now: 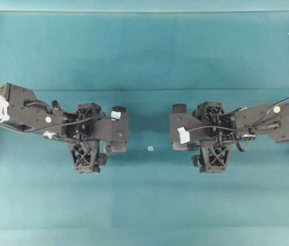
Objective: Insert the washer onto the shaft with both hands.
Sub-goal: 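Lower both grippers and open right gripper around the threaded shaft, then close left gripper on the washer and right gripper on the shaft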
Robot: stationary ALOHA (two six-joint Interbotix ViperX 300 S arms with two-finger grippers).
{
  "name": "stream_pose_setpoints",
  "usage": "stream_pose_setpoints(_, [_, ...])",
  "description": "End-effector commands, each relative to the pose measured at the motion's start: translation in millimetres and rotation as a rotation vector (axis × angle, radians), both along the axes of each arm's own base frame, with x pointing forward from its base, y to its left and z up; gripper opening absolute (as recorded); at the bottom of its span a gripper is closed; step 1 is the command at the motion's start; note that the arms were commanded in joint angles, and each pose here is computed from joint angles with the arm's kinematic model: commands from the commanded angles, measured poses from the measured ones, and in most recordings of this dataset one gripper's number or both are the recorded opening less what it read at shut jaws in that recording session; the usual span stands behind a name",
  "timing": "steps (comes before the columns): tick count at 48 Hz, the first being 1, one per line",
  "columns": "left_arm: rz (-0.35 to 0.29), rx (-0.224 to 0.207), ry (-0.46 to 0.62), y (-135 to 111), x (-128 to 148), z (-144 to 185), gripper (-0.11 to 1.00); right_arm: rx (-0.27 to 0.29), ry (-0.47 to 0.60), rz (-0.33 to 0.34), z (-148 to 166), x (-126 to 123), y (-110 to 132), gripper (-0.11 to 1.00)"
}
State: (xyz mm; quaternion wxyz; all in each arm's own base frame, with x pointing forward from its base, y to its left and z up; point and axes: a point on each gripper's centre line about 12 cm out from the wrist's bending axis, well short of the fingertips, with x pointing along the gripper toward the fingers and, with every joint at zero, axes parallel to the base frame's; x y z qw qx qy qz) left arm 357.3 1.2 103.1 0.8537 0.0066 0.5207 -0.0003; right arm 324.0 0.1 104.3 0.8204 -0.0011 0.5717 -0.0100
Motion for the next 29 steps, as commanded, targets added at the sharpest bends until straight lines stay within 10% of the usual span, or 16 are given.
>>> stream_pose_setpoints(1, [-0.001,0.001,-0.021,0.0,3.2,3.9,0.88,-0.004,-0.014,0.013,0.7,2.8,1.0,0.90])
stream_pose_setpoints(29, [-0.007,-0.005,-0.040,-5.6,8.8,4.6,0.88,-0.002,-0.008,0.011,-4.2,1.4,1.1,0.90])
